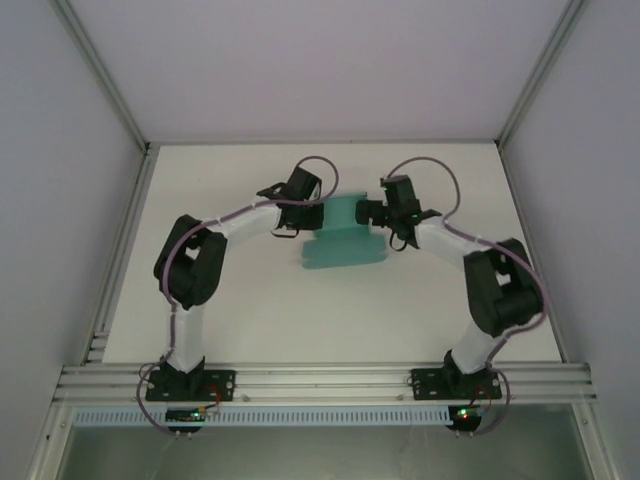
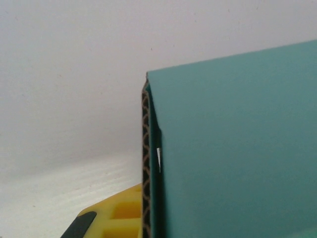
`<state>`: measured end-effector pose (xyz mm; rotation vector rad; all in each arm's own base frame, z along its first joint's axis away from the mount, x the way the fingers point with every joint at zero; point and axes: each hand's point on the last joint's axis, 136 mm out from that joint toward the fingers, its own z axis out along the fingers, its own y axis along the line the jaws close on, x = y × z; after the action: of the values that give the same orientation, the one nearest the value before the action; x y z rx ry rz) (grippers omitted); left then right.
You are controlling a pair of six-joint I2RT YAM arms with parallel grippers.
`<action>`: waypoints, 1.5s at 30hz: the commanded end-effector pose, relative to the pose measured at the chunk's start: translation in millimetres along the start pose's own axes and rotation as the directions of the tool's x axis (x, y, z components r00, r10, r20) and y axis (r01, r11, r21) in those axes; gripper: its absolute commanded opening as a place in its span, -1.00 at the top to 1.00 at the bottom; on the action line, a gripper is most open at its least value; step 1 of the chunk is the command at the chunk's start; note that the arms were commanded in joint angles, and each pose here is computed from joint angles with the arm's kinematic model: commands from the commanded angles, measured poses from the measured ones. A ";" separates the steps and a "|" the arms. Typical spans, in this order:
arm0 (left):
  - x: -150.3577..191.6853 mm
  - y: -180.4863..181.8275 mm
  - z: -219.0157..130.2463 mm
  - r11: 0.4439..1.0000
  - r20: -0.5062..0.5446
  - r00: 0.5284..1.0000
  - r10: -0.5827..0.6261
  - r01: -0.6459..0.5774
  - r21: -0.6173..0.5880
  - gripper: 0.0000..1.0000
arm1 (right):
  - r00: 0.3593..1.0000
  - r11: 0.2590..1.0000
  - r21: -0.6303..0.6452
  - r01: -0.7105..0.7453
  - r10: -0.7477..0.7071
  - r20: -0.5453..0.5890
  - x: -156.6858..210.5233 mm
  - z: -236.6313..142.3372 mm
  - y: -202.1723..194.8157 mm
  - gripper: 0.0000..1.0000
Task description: Assemble paper box
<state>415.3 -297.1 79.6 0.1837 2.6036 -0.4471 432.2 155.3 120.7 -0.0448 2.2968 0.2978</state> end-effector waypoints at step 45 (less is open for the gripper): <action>121.5 18.6 -12.2 0.728 -0.592 0.575 0.564 -0.685 0.028 0.91 | 0.998 0.998 -0.044 -0.053 0.054 0.029 4.3 -94.5 -57.6 -0.99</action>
<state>292.0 -261.9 40.1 1.3795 2.8738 0.1615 372.5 81.8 171.5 0.0035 2.2454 0.3912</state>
